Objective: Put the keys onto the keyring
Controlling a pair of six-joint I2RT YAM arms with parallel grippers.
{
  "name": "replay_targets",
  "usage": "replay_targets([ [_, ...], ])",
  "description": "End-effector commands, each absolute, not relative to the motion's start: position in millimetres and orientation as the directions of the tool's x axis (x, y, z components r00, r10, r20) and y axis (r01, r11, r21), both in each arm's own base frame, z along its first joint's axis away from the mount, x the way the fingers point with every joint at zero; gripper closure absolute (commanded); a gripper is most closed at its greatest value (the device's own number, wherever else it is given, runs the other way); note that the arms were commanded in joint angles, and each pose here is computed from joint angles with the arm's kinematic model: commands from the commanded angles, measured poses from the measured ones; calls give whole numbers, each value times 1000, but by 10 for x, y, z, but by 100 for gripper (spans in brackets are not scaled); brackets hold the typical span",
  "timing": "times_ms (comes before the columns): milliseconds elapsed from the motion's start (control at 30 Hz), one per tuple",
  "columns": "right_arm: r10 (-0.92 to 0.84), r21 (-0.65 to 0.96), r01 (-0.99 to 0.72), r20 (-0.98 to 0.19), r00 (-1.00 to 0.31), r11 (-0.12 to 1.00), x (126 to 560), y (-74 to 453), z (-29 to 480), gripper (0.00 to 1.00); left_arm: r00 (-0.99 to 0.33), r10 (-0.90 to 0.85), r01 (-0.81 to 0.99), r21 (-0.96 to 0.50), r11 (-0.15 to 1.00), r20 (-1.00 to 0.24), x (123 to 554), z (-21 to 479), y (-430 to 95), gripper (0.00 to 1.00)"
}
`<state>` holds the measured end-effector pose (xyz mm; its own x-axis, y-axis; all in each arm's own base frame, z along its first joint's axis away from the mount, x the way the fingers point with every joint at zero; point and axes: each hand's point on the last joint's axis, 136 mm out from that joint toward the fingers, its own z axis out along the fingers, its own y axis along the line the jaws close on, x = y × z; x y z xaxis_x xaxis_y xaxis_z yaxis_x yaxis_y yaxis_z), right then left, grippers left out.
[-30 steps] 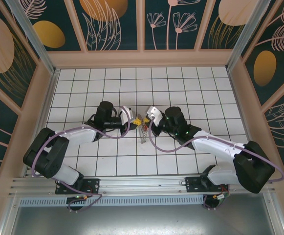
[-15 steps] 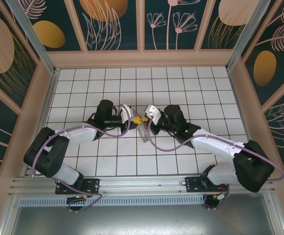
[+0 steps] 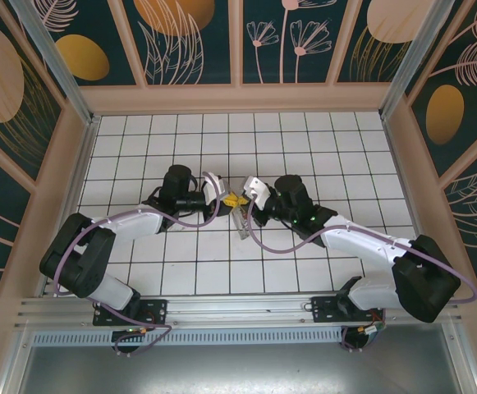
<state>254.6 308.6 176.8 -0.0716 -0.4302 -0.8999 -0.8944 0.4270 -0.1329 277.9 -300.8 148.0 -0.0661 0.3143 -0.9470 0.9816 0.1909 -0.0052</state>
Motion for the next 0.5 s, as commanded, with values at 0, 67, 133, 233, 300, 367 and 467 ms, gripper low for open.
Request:
replay_targets([
  [0,-393,-159,-908,-919,-7,387,2541,3212,2017,100,-47,304,984,8,179,-951,2817,1572,-3045,82],
  [67,-390,-160,-907,-921,-5,389,2544,3212,2028,100,-48,314,986,6,168,-948,2805,1545,-3048,89],
  [133,-391,-162,-903,-920,-8,398,2556,3200,2028,100,-51,330,986,5,167,-943,2802,1506,-3037,96],
  [233,-392,-160,-890,-920,-22,427,2593,3147,2016,100,-45,338,984,16,177,-940,2794,1479,-3015,100],
  [300,-402,-152,-878,-914,-50,454,2629,3079,1945,100,-38,331,982,26,185,-943,2793,1486,-3002,100],
  [367,-405,-132,-859,-910,-93,495,2692,2981,1851,100,-30,315,982,31,187,-949,2780,1498,-2999,100],
  [467,-390,-111,-828,-911,-137,549,2767,2853,1766,100,-8,287,982,47,184,-958,2752,1537,-2998,100],
])
